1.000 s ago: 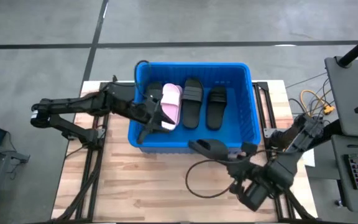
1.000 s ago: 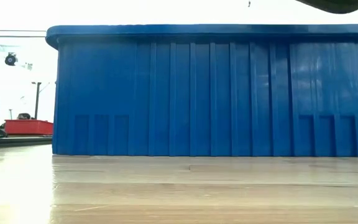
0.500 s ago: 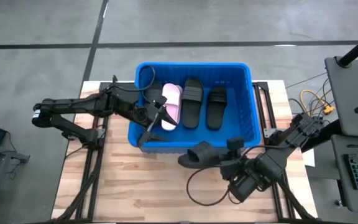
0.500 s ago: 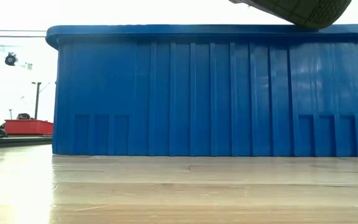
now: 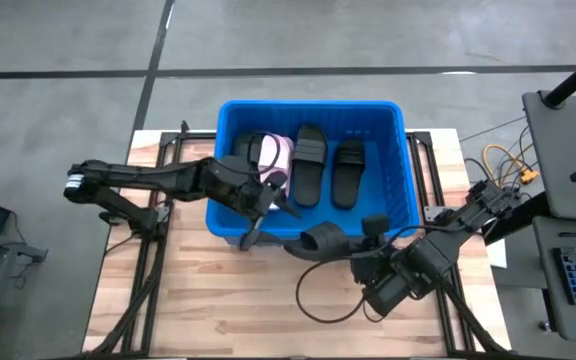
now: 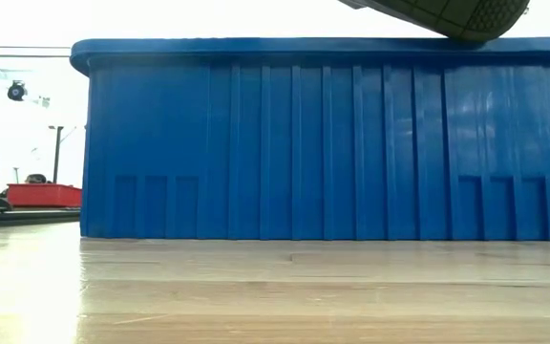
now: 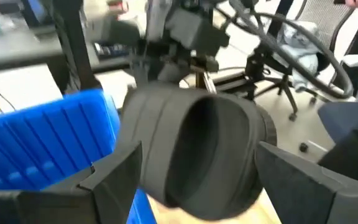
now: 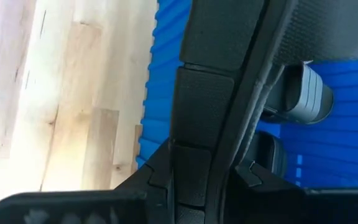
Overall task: Pick and place slides into bin
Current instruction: Put the black slide into the blue container
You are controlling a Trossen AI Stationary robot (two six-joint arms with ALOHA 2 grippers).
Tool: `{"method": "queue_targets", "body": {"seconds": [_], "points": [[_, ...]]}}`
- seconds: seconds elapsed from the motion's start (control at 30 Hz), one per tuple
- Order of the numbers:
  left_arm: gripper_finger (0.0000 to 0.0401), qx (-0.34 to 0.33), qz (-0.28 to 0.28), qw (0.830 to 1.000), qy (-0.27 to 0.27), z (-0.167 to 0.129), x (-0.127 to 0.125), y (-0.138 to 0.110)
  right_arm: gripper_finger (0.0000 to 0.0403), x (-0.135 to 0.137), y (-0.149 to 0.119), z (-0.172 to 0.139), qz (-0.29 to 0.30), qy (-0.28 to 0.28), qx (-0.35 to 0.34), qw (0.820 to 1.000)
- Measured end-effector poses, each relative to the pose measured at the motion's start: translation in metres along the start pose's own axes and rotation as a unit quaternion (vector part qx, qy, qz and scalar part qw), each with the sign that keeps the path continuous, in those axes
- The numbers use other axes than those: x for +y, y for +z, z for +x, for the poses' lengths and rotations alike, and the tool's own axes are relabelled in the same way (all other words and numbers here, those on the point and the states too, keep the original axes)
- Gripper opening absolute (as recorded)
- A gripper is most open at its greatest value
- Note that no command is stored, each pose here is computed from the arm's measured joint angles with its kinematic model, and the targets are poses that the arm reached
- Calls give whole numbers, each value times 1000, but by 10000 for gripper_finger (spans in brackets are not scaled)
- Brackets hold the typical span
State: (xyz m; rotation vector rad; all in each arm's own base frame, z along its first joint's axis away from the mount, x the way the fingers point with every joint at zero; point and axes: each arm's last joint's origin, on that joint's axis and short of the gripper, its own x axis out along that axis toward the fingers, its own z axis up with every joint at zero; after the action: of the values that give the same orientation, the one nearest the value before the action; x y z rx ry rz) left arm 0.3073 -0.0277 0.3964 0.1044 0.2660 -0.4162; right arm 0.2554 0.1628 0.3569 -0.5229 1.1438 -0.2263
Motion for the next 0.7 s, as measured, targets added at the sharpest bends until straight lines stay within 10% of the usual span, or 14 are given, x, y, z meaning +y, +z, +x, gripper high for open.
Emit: {"method": "queue_targets", "body": {"seconds": [0.7], "points": [[286,-53,65,996,-21,56,13,-14,66,0,1,1,-47,3,-1,999]]}}
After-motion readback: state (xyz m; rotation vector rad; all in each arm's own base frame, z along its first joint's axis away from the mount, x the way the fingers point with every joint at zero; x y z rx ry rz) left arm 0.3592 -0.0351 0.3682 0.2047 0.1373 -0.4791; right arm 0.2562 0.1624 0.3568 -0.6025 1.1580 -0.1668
